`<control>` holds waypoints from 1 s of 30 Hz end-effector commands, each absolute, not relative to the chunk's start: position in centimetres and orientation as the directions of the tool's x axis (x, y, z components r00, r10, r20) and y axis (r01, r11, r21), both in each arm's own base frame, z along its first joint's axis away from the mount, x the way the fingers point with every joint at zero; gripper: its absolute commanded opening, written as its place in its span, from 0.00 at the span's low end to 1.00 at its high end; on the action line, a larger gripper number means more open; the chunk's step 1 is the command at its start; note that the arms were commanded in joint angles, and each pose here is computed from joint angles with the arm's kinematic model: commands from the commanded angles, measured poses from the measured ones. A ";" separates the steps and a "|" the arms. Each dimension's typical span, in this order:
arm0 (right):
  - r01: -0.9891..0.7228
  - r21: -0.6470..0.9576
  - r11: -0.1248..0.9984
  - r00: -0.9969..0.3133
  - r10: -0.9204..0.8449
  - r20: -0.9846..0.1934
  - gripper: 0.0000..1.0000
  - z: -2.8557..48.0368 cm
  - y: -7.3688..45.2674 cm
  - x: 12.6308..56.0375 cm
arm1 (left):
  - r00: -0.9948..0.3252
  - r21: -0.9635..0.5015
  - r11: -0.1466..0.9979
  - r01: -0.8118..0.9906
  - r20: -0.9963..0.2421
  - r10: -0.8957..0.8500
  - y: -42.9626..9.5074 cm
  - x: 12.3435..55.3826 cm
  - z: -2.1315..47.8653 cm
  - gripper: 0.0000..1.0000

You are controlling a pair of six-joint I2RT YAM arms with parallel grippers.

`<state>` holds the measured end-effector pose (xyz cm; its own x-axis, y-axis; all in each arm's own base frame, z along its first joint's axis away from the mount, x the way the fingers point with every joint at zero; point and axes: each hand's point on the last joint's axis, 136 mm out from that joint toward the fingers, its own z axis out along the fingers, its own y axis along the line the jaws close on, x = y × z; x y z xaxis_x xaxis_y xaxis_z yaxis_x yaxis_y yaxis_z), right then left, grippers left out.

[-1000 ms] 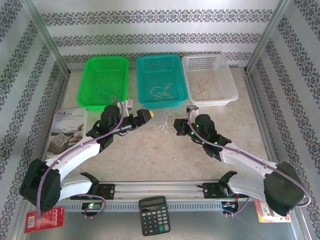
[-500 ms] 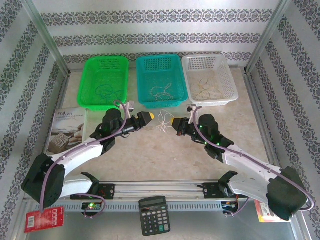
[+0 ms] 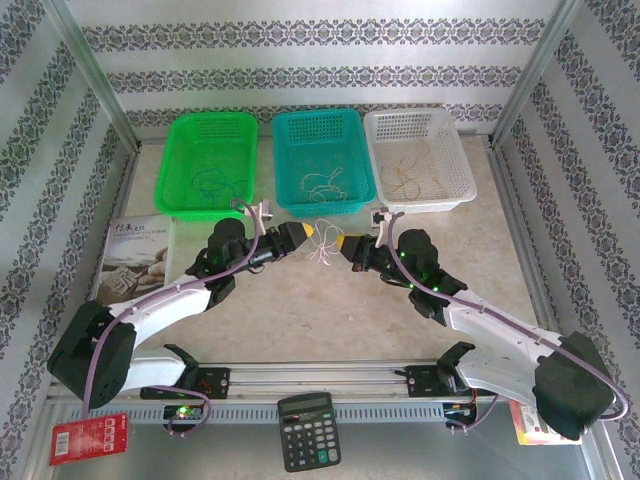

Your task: Untangle the cables

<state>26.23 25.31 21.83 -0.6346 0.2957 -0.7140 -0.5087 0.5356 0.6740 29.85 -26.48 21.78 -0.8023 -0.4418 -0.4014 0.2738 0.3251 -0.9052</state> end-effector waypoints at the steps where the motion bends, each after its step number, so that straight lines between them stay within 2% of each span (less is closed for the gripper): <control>1: -0.544 0.678 0.493 -0.624 0.302 -0.721 0.00 23.0 26.1 25.9 | -0.784 -0.903 0.271 0.332 -0.424 -0.453 -27.4 30.0 23.8 0.51; 13: -0.549 0.679 0.488 -0.623 0.303 -0.722 0.00 23.1 26.4 25.8 | -0.787 -0.905 0.263 0.334 -0.422 -0.450 -28.0 30.0 23.5 0.30; 19: -0.540 0.677 0.501 -0.622 0.304 -0.722 0.00 22.6 26.1 25.9 | -0.783 -0.905 0.264 0.333 -0.422 -0.457 -27.8 30.0 23.7 0.02; 20: -0.534 0.676 0.509 -0.620 0.307 -0.722 0.00 22.4 25.9 26.0 | -0.780 -0.904 0.265 0.336 -0.424 -0.460 -27.7 29.9 23.9 0.00; 24: -0.482 0.681 0.552 -0.614 0.341 -0.711 0.00 20.9 23.9 26.6 | -0.754 -0.885 0.290 0.364 -0.463 -0.465 -27.1 29.6 25.6 0.00; 30: -0.375 0.693 0.616 -0.612 0.397 -0.684 0.00 17.6 20.0 27.3 | -0.673 -0.815 0.395 0.425 -0.576 -0.465 -25.2 29.4 29.7 0.00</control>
<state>27.04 21.39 18.24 -0.6302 0.3579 -0.6890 -0.4095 0.6007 0.6866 29.42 -26.15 26.82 -0.7403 -0.4670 -0.4835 0.3606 0.3312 -0.8719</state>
